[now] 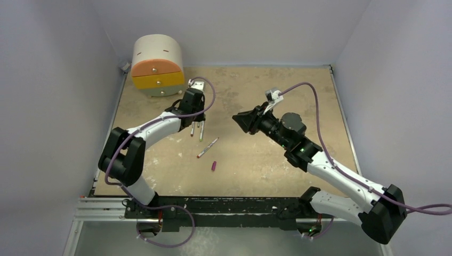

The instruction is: Insert the pens into the pen caps

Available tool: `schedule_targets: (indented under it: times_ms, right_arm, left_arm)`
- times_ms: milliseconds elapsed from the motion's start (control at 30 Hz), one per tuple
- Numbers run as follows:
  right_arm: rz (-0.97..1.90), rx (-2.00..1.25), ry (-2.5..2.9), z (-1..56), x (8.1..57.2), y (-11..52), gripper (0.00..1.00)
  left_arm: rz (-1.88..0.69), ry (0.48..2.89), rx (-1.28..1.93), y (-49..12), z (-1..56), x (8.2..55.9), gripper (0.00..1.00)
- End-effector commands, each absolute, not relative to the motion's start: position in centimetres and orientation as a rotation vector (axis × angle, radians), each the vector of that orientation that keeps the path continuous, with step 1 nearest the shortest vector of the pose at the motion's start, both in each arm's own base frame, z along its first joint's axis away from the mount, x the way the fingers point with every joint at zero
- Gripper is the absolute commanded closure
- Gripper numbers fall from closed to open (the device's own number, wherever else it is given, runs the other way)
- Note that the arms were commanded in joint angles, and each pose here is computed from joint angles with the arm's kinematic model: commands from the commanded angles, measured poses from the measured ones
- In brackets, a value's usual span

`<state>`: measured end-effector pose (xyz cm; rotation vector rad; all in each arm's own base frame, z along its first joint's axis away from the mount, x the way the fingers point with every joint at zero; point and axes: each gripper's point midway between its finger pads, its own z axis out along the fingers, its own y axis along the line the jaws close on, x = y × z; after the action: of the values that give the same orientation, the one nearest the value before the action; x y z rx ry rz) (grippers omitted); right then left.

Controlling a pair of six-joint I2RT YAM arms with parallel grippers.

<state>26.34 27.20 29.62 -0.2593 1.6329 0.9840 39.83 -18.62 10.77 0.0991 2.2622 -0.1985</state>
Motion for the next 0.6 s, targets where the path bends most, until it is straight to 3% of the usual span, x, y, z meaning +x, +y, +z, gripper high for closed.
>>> schedule_targets:
  times_ms: [0,567]
  right_arm:
    - [1.036,-0.278,1.629,29.1,26.2,28.1,0.67]
    - [1.013,-0.274,1.658,27.6,26.5,28.0,0.67]
  left_arm:
    - [-0.058,2.296,0.045,-16.5,10.0,40.6,1.00]
    - [0.004,2.461,0.059,-16.3,4.9,40.3,1.00]
